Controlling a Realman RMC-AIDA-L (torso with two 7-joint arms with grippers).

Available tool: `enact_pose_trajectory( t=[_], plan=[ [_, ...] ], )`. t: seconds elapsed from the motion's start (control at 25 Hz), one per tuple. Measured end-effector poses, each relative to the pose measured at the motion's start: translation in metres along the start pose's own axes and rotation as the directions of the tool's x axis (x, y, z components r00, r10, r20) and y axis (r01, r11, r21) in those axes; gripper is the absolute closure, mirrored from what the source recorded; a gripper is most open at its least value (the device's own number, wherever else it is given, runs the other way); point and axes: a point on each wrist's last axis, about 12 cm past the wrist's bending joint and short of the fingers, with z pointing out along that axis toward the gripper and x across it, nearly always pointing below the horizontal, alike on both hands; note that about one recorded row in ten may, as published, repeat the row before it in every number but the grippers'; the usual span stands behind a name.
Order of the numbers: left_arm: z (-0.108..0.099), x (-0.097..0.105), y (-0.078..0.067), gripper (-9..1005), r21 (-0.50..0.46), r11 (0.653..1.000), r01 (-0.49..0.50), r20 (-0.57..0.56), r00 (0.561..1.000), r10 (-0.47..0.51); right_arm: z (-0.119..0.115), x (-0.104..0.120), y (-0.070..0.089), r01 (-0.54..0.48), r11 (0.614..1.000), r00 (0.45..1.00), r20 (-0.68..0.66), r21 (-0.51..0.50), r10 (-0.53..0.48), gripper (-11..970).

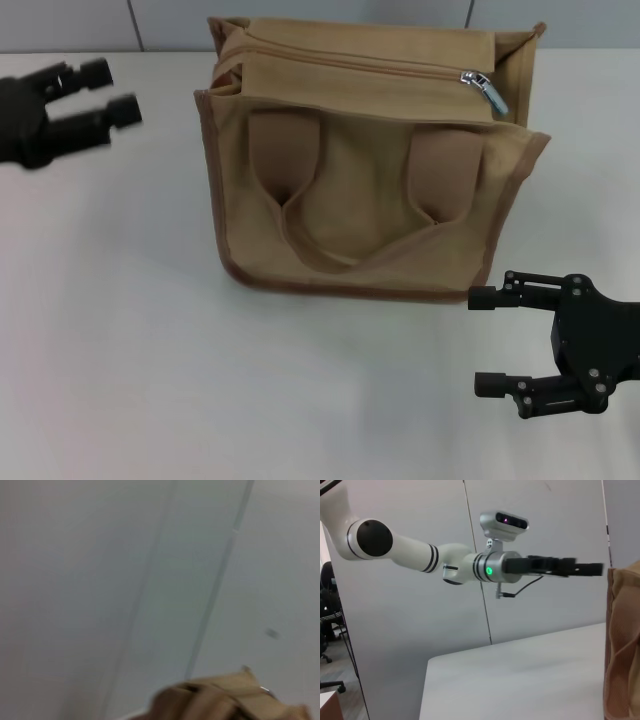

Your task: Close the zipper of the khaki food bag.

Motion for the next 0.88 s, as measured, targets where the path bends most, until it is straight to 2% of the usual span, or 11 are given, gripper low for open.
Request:
enact_pose_trajectory(
  t=[0.08, 0.2, 0.28, 0.4, 0.52, 0.64, 0.88],
  plan=[
    [-0.003, 0.0, -0.007, 308, 0.062, 0.998, -0.025, -0.031, 0.999, 0.027, 0.0, 0.0, 0.0, 0.0, 1.0, 1.0, 0.002, 0.002, 0.0, 141],
    [0.004, 0.008, -0.025, 204, 0.215, 0.975, -0.054, -0.07, 0.995, 0.07, 0.001, 0.0, 0.0, 0.001, 1.0, 1.0, 0.006, 0.003, -0.001, 141],
    [0.012, 0.015, -0.036, 195, 0.303, 0.951, -0.061, -0.08, 0.993, 0.089, 0.002, 0.0, 0.0, 0.001, 1.0, 1.0, 0.009, 0.005, -0.001, 141],
    [0.026, 0.028, -0.048, 181, 0.372, 0.925, -0.083, -0.072, 0.99, 0.118, 0.004, 0.0, -0.001, -0.002, 1.0, 1.0, 0.01, 0.007, 0.002, 141],
    [0.04, 0.046, -0.056, 181, 0.389, 0.916, -0.096, -0.073, 0.988, 0.135, 0.008, 0.002, -0.002, -0.01, 1.0, 1.0, 0.012, 0.005, 0.01, 141],
    [0.05, 0.063, -0.06, 181, 0.378, 0.922, -0.083, -0.092, 0.988, 0.127, 0.012, 0.003, -0.004, -0.017, 1.0, 1.0, 0.012, 0.005, 0.017, 141],
    [0.061, 0.082, -0.068, 181, 0.391, 0.917, -0.082, -0.119, 0.983, 0.138, 0.017, 0.004, -0.005, -0.024, 1.0, 1.0, 0.006, 0.006, 0.024, 141]
  ],
)
